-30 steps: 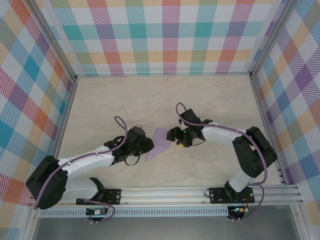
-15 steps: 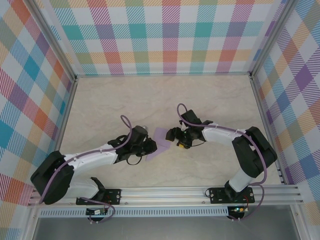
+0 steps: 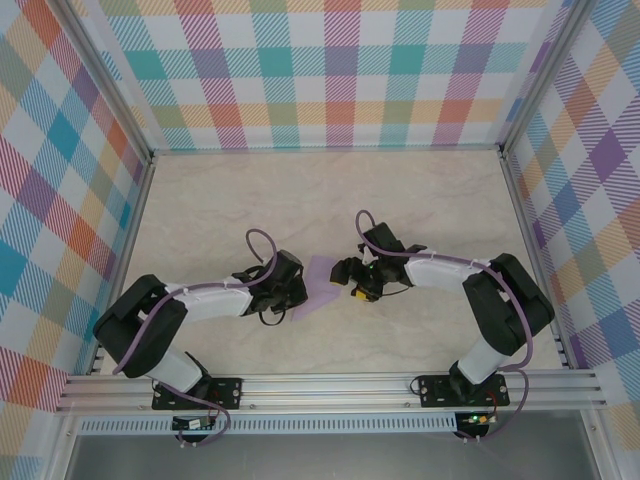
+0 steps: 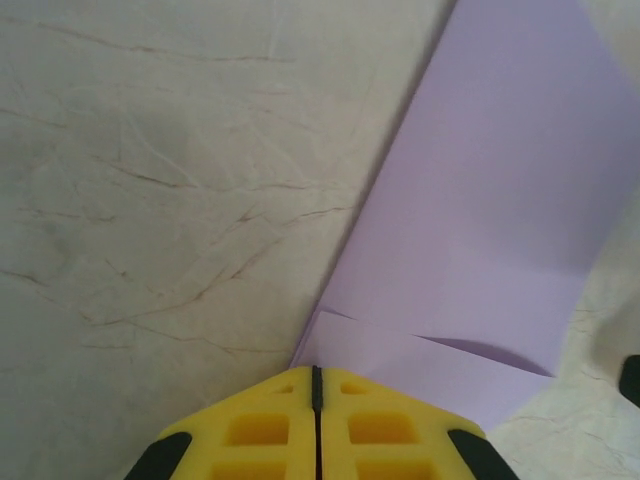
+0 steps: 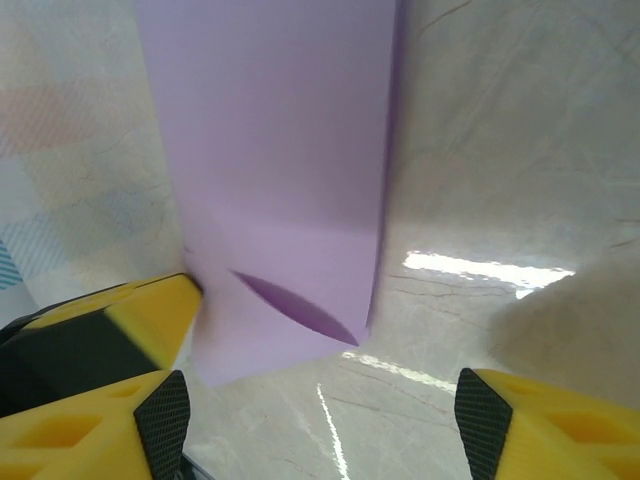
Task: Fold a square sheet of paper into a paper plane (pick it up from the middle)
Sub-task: Third fold the triangle at the center of the table.
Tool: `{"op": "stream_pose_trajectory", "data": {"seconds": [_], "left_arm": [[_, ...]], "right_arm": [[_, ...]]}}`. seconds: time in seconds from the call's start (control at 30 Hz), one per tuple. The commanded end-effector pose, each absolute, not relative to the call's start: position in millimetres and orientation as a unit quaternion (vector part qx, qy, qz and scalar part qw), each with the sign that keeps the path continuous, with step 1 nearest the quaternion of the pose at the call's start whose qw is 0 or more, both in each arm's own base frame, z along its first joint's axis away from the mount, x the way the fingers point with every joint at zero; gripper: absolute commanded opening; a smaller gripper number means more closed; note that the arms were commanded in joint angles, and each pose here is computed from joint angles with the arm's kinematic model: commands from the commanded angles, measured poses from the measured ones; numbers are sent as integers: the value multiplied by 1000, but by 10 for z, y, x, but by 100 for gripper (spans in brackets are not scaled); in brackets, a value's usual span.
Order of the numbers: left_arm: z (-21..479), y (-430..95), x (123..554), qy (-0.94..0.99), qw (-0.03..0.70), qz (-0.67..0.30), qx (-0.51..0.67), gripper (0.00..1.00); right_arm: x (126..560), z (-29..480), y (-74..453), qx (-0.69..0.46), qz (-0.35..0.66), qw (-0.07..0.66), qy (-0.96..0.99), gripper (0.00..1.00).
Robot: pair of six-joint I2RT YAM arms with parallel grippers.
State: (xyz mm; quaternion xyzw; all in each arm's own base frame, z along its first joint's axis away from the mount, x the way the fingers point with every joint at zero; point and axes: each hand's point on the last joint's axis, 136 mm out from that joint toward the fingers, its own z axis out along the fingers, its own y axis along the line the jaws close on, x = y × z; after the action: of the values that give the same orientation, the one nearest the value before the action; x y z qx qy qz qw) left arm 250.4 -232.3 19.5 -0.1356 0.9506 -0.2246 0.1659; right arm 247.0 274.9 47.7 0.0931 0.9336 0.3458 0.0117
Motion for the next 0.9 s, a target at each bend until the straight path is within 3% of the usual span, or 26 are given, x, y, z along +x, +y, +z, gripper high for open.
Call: {"op": "stream_pose_trajectory", "data": {"seconds": [0.0,0.87], "left_arm": [[189,-2322,2555,948,169,-226,-147,6],[290,-2209,2559,950,182,-203,-153,5]], "right_arm": [[2441,537,2831,98,378,-3,921,72],[2362,349,2948,111,368,-51,922,56]]}}
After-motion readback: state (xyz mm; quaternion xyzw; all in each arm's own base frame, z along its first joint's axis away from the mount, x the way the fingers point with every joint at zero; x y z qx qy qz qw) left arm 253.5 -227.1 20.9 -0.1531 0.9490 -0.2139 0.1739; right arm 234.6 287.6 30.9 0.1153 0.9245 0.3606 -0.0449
